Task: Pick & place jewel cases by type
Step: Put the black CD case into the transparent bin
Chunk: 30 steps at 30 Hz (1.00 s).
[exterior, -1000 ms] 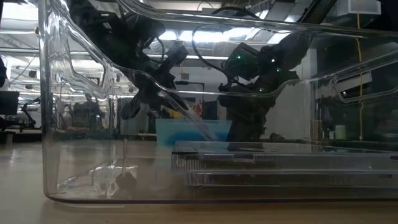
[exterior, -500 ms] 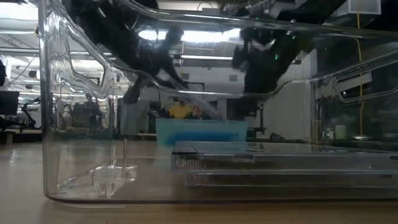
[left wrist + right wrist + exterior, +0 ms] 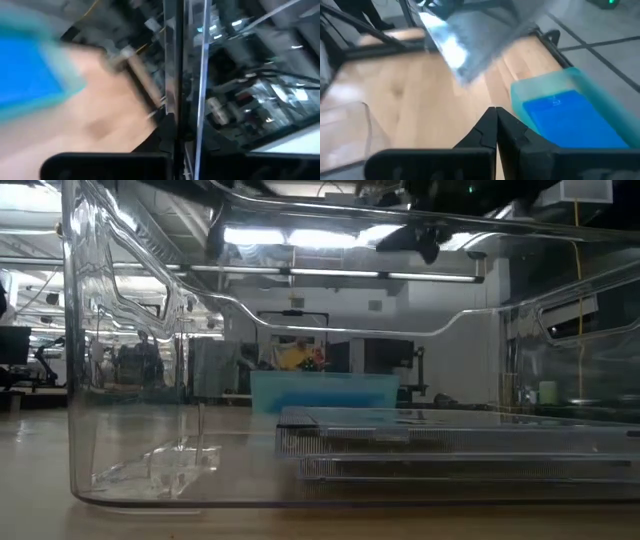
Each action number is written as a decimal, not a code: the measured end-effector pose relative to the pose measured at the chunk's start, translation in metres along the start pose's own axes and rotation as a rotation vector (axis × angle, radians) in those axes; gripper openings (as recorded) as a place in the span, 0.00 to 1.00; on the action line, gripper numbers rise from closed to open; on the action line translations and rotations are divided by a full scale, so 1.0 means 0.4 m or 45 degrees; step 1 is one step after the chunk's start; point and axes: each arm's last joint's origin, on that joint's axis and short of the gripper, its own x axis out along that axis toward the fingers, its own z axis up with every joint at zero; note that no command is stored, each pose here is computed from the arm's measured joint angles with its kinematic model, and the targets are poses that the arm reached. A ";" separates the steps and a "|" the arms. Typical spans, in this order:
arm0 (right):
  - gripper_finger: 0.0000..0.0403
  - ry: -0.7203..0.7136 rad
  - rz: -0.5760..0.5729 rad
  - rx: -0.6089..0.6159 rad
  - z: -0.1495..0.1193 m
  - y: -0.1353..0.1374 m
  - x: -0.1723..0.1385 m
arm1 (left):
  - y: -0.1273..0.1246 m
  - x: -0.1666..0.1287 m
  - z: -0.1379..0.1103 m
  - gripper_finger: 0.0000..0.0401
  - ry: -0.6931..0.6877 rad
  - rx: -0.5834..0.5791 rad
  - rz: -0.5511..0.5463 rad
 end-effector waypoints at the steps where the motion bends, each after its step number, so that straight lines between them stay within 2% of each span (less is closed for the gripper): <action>1: 0.02 -0.039 0.014 0.005 0.009 0.004 -0.009 | -0.012 -0.011 0.010 0.03 -0.024 0.030 -0.043; 9: 0.02 -0.163 0.090 0.113 0.039 0.033 -0.052 | -0.088 -0.107 0.073 0.03 -0.200 0.274 -0.296; 16: 0.02 -0.179 0.192 0.206 0.051 0.081 -0.064 | -0.117 -0.166 0.094 0.03 -0.231 0.441 -0.410; 22: 0.02 -0.259 0.314 0.284 0.070 0.133 -0.076 | -0.188 -0.190 0.123 0.03 -0.214 0.533 -0.545; 30: 0.02 -0.368 0.470 0.393 0.091 0.190 -0.096 | -0.293 -0.213 0.170 0.03 -0.043 0.781 -0.496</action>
